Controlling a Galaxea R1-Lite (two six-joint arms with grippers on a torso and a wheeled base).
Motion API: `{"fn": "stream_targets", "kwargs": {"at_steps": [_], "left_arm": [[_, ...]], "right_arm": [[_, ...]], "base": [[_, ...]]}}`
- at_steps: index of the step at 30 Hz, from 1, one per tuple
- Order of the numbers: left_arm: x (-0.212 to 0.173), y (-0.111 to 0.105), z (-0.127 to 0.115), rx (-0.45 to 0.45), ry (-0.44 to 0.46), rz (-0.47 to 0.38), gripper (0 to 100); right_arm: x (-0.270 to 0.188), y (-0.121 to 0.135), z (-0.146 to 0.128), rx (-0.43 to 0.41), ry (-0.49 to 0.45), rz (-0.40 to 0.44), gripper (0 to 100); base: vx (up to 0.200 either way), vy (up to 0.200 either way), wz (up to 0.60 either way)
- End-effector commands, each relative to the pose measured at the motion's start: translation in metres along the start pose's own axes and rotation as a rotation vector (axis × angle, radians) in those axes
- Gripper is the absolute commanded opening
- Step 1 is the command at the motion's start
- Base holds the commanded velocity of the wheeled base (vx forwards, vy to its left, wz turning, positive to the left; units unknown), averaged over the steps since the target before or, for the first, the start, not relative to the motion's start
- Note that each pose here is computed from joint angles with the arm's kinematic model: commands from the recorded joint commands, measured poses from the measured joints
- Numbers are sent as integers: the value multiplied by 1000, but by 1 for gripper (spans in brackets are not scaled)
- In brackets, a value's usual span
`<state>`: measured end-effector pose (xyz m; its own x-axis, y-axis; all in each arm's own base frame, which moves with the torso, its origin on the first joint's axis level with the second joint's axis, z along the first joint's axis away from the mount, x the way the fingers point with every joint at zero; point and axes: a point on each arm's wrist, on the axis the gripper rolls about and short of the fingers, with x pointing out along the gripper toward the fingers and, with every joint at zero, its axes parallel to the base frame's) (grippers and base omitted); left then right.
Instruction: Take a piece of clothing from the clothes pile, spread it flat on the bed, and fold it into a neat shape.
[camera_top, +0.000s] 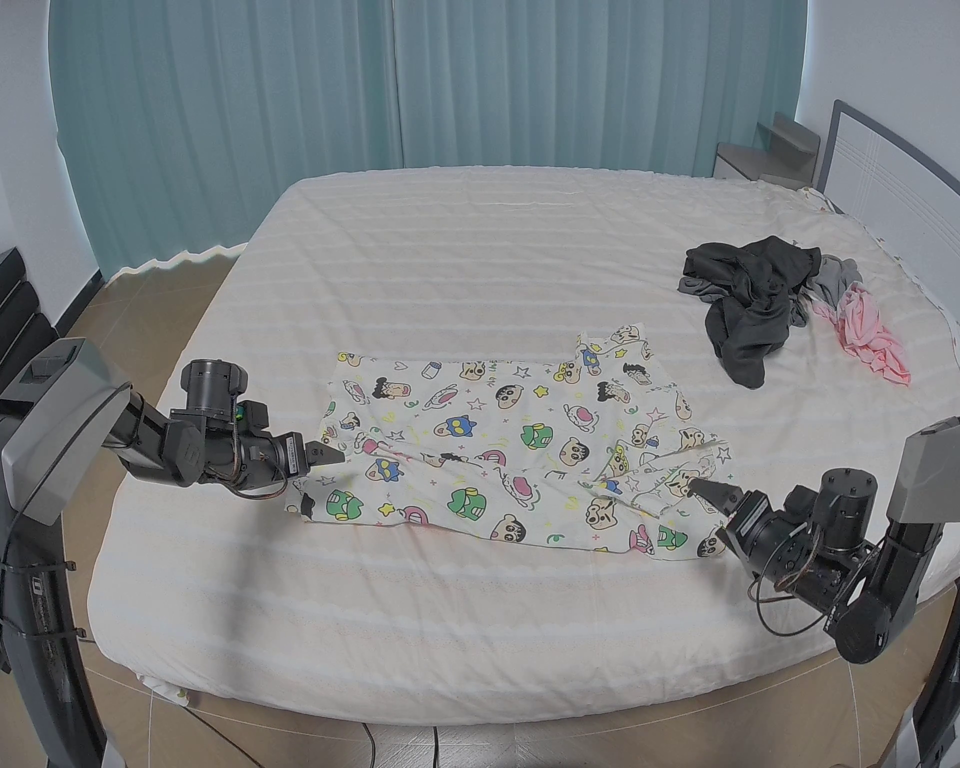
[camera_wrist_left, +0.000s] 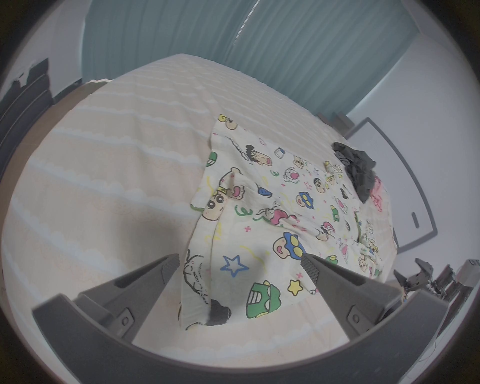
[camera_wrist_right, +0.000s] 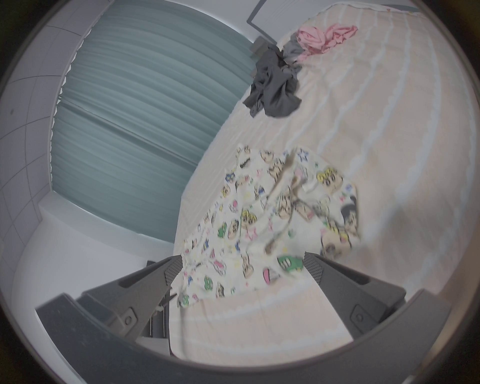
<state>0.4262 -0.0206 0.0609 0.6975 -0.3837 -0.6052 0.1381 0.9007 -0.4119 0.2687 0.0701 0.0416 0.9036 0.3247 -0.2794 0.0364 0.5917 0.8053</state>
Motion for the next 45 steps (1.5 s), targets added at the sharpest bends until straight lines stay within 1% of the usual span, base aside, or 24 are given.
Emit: {"fn": "stream_targets", "kwargs": {"at_steps": [1, 6, 11, 20, 24, 43, 45], "left_arm": [[6, 3, 2, 22, 4, -25, 100], [19, 1, 5, 37, -4, -39, 100], [28, 2, 3, 39, 7, -59, 100], [35, 5, 4, 46, -7, -61, 100], [36, 5, 5, 53, -27, -62, 100], [34, 9, 7, 54, -43, -56, 100], [35, 10, 8, 65, -46, -54, 100]], "right_arm": [[-8, -4, -16, -2, 67, -23, 100], [-8, -2, -19, -5, 76, -19, 100], [-8, -1, -20, -8, 78, -16, 100], [-9, -3, -21, -7, 82, -22, 100], [-9, -3, -22, -8, 86, -23, 100], [-9, -4, -23, -5, 95, -29, 100], [-9, -4, -23, -7, 94, -27, 100]], "base": [[0, 0, 0], [0, 0, 0], [0, 0, 0], [0, 0, 0], [0, 0, 0], [0, 0, 0], [0, 0, 0]]}}
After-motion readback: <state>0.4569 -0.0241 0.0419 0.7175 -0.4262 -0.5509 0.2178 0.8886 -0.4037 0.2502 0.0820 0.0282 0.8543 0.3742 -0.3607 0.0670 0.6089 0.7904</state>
